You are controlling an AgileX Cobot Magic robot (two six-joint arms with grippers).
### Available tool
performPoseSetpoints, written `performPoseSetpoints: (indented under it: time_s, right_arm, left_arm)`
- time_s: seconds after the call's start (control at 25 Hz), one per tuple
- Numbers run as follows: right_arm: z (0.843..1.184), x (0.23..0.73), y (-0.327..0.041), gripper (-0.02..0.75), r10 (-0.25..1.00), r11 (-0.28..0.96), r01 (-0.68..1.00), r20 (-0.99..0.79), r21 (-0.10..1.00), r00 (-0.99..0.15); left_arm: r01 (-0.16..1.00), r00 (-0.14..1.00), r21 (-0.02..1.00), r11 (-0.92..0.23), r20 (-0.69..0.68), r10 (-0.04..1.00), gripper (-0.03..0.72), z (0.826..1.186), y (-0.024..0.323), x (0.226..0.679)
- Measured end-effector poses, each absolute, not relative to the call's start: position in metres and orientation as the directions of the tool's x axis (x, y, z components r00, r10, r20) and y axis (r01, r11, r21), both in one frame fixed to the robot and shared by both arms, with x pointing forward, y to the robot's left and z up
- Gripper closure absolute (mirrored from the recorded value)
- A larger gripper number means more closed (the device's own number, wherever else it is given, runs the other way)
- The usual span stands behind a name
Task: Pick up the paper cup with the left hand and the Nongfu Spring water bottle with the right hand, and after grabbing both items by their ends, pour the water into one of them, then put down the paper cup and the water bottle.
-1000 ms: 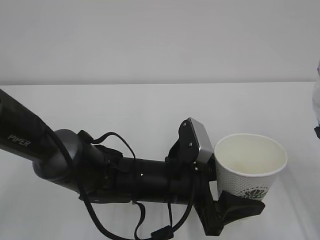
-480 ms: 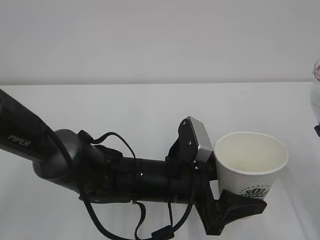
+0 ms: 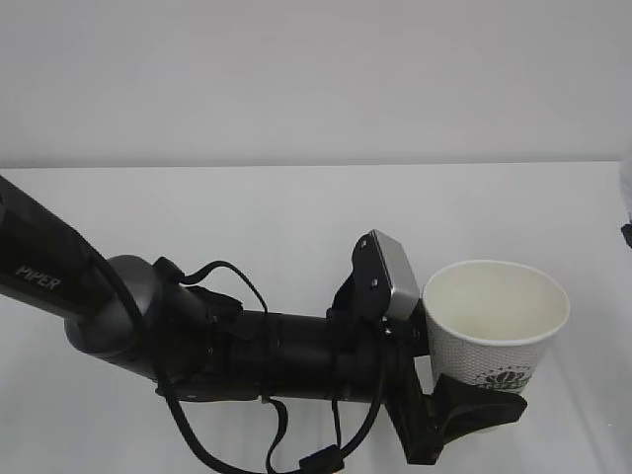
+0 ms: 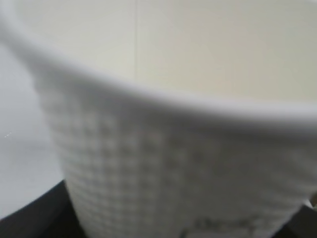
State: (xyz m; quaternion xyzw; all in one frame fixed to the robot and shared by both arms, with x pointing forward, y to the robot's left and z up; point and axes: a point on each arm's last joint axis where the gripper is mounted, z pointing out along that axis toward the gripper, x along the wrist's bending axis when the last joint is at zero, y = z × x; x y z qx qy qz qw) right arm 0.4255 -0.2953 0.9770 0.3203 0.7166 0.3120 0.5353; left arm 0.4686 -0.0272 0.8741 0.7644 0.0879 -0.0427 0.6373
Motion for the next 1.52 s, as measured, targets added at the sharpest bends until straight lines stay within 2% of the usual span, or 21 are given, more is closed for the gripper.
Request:
performPoseSetpoints:
  time_s: [0.52, 1.52]
  right_arm:
    - [0.978, 0.425, -0.295, 0.307, 0.666, 0.739, 0.078, -0.707, 0.669, -0.239]
    - [0.978, 0.426, -0.295, 0.307, 0.437, 0.893, 0.005, -0.865, 0.450, -0.248]
  left_arm:
    - [0.188, 0.981, 0.967, -0.173, -0.177, 0.078, 0.143, 0.874, -0.028, 0.468]
    - [0.195, 0.980, 0.967, -0.167, -0.186, 0.066, 0.144, 0.875, -0.035, 0.459]
